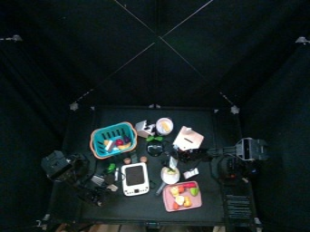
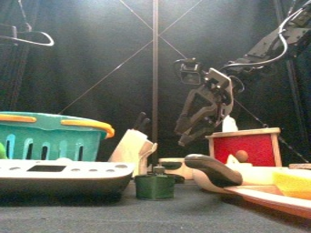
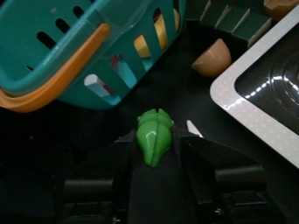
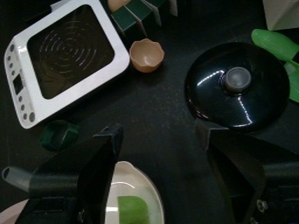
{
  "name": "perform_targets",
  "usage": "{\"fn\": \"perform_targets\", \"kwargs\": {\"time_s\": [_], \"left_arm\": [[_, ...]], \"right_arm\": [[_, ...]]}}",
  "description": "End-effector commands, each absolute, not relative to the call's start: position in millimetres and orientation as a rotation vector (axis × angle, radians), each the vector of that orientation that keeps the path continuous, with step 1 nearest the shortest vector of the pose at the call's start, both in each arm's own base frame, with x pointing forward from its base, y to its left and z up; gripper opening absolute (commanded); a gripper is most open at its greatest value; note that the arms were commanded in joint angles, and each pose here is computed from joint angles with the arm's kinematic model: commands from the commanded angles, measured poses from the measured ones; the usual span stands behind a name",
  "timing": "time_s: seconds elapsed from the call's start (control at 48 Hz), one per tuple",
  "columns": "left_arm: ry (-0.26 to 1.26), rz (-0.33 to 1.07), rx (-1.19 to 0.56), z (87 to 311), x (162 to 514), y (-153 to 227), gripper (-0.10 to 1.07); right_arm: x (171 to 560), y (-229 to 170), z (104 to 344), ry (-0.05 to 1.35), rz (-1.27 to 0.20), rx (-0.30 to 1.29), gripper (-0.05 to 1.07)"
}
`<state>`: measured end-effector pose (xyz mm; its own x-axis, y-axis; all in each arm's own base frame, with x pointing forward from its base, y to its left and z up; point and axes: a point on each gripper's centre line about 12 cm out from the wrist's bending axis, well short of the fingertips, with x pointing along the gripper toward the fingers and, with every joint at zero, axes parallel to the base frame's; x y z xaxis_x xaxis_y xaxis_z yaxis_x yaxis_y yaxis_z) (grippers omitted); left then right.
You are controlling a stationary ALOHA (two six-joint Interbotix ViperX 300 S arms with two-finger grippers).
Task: Place pea below basket
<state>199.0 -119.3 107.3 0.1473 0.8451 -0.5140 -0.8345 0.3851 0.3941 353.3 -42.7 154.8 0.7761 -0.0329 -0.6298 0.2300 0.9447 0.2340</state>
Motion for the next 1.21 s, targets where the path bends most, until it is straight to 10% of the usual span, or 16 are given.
{"fn": "perform_targets", "kwargs": {"time_s": [0.0, 0.188, 1.188], "left_arm": [[0.757, 1.207, -0.023, 106.4, 202.2, -118.9, 0.89], [0.721, 1.23, -0.07, 105.8, 200.9, -116.6, 1.03], [0.441, 1.17, -0.23, 169.7, 221.2, -100.8, 1.03]], "right_arm": [[357.8, -43.0, 166.9, 0.633, -0.138, 0.306, 0.97], [358.3, -42.0, 167.4, 0.632, -0.135, 0.305, 0.97], [358.8, -42.6, 166.8, 0.634, -0.137, 0.306, 0.97]]}}
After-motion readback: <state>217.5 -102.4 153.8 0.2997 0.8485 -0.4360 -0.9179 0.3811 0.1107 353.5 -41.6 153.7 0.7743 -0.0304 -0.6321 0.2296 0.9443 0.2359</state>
